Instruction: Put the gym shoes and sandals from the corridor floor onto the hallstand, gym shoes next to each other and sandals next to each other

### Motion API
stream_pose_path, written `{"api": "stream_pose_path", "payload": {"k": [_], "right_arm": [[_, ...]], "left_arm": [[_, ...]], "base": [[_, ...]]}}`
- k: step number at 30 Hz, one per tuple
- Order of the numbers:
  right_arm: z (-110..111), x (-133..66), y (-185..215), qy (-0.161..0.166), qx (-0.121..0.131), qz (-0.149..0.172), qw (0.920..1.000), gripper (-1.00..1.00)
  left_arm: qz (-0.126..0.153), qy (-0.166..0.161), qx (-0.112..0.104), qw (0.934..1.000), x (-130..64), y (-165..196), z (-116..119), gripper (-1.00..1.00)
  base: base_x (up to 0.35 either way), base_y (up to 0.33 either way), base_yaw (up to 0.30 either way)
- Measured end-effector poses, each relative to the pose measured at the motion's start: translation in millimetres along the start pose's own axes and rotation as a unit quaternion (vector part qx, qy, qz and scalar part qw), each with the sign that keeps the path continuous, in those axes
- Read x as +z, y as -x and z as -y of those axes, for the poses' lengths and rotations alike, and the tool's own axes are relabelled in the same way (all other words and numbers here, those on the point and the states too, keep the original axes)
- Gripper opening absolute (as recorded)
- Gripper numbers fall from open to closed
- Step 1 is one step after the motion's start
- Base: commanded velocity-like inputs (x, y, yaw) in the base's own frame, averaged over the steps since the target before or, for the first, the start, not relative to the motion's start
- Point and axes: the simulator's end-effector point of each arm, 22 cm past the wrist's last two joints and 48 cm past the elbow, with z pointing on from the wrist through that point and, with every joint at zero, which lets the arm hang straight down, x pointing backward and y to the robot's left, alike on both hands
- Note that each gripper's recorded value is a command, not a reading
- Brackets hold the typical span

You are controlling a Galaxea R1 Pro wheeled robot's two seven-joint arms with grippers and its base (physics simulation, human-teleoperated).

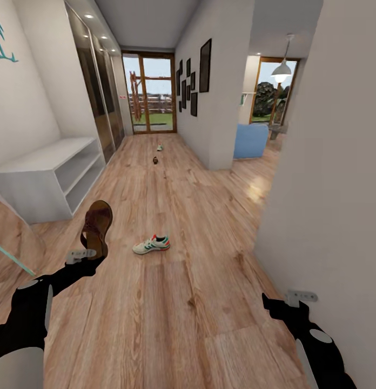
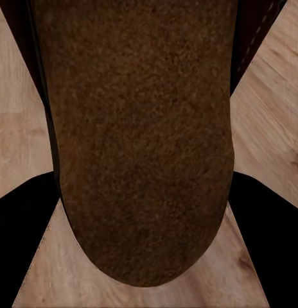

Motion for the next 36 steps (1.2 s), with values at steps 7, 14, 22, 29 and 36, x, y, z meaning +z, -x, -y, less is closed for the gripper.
{"api": "stream_pose_path", "payload": {"k": [7,14,22,29,36], "right_arm": [[0.5,0.0,0.0,-0.001,0.000,0.000,1.0000,1.00],[0.6,0.0,0.0,-0.002,0.000,0.000,1.0000,1.00],[0.3,0.0,0.0,-0.001,0.000,0.000,1.0000,1.00],[0.1,-0.1,-0.1,-0.001,0.000,0.000,1.0000,1.00],[0.3,0.0,0.0,-0.001,0.000,0.000,1.0000,1.00]], "left_arm": [[0.000,0.000,0.000,1.0000,-0.1,0.0,-0.1,-1.00],[0.000,0.000,0.000,1.0000,-0.1,0.1,-0.1,-1.00],[0.000,0.000,0.000,1.0000,-0.1,-0.2,-0.1,-1.00],[0.000,0.000,0.000,1.0000,0.0,0.2,-0.1,-1.00],[0.000,0.000,0.000,1.0000,0.1,0.2,-0.1,-1.00]], "base": [[0.350,0.000,0.252],[0.350,-0.030,0.291],[0.350,-0.092,0.293],[0.349,-0.148,0.293],[0.319,-0.227,0.293]]}}
